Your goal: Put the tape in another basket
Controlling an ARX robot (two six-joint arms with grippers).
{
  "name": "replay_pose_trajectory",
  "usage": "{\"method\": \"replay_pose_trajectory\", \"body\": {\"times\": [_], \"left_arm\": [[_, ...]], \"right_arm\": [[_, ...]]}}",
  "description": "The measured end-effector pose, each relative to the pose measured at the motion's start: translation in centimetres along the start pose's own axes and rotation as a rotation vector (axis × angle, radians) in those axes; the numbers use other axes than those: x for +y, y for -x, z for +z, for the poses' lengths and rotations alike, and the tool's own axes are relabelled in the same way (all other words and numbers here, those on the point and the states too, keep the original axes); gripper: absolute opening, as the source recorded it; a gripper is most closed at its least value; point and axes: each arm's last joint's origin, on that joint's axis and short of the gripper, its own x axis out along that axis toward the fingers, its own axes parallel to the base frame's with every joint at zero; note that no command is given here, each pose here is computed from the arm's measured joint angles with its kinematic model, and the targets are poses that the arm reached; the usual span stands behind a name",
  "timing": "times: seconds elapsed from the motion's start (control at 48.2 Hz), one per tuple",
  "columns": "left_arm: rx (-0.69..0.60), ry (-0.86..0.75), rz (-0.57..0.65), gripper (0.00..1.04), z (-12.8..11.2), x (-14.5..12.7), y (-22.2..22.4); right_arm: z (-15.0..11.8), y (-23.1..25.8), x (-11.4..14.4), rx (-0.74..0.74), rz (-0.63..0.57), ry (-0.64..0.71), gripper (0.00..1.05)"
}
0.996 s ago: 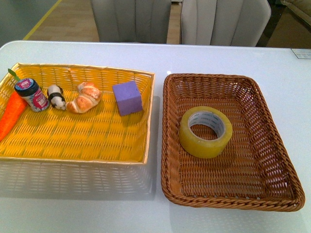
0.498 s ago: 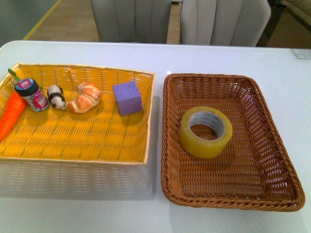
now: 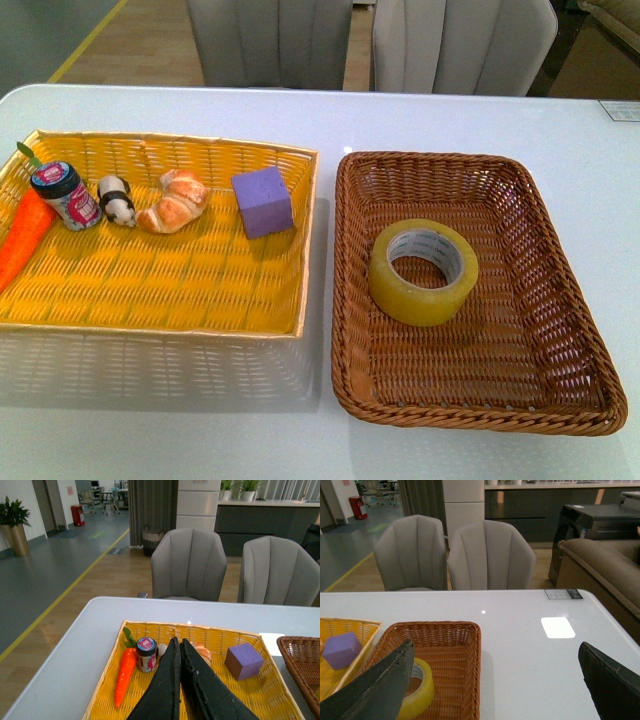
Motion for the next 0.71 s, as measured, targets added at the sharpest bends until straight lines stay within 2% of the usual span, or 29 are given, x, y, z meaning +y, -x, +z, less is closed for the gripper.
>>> {"method": "replay_pose_trajectory", "body": {"times": [0.187, 0.623, 0.706], "left_arm": [[0.005, 0.0, 0.0, 0.04, -0.05, 0.0, 0.01], [0.004, 0.0, 0.001, 0.77, -0.04, 0.01, 0.02], [0.004, 0.0, 0.0, 0.94, -0.04, 0.0, 0.02]], "right_arm": [[0.0, 0.0, 0.0, 0.0, 0.0, 0.0, 0.96], [0.0, 0.0, 0.0, 0.0, 0.0, 0.0, 0.96], [0.0, 0.0, 0.0, 0.0, 0.0, 0.0, 0.96]]}}
